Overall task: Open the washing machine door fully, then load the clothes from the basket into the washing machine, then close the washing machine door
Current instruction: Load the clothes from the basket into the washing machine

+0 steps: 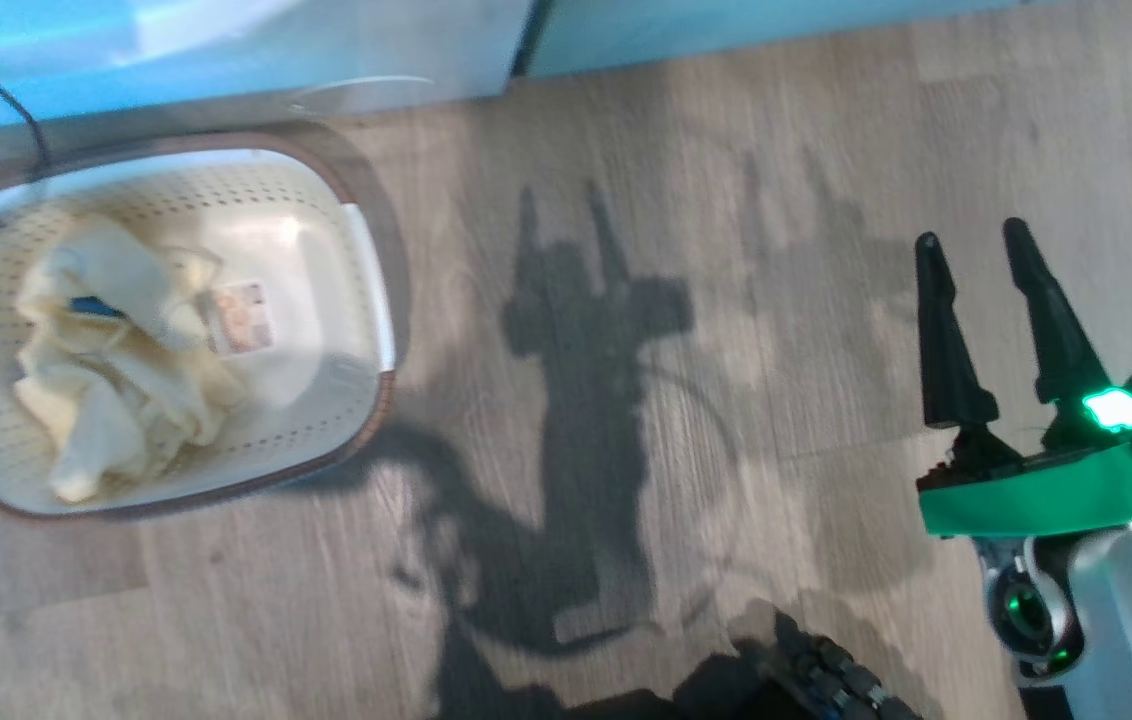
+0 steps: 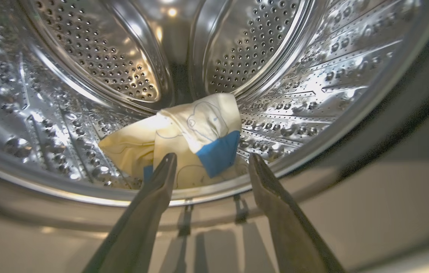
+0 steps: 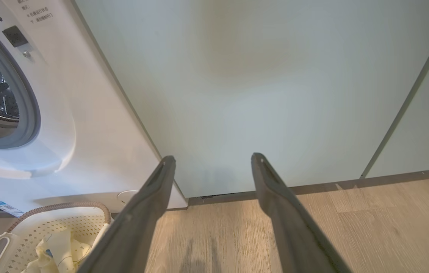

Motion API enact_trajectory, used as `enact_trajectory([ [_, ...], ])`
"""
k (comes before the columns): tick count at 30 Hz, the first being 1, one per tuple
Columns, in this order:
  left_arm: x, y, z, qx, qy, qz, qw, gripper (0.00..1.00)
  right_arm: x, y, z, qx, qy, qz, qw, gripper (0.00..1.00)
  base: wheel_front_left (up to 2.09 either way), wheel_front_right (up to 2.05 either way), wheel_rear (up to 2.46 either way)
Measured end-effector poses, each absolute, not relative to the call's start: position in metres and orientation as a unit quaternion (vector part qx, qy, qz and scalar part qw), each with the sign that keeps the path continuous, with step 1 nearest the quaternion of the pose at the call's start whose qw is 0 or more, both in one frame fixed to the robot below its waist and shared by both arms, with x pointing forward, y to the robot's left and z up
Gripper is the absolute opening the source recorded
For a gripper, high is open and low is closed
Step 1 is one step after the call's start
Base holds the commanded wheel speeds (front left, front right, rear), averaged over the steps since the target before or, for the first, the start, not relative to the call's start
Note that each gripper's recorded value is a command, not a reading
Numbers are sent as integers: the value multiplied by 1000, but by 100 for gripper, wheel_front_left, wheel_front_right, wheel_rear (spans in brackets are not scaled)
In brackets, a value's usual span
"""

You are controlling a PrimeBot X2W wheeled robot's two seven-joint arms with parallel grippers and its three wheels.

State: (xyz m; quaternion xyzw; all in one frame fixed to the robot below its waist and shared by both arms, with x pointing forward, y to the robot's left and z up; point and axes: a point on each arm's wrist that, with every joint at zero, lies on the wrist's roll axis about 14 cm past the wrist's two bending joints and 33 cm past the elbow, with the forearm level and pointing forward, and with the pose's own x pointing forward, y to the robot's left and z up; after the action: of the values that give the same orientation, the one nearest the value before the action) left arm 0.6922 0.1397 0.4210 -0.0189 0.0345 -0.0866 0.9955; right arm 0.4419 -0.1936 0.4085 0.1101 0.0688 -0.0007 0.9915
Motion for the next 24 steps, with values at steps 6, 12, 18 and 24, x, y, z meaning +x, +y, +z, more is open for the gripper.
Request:
enact_trajectory([
  [6,633,148,431,-25,1,-73,997,100,442,-186,417,108,57,12,992,100,0,0,0],
  [12,577,150,441,-31,-9,-60,998,100,431,-183,420,103,60,18,993,100,0,0,0],
  [18,513,153,446,-36,7,-44,998,100,426,-176,431,96,49,40,993,100,0,0,0],
  [24,471,152,457,-47,16,-32,998,100,413,-171,442,93,43,54,993,100,0,0,0],
])
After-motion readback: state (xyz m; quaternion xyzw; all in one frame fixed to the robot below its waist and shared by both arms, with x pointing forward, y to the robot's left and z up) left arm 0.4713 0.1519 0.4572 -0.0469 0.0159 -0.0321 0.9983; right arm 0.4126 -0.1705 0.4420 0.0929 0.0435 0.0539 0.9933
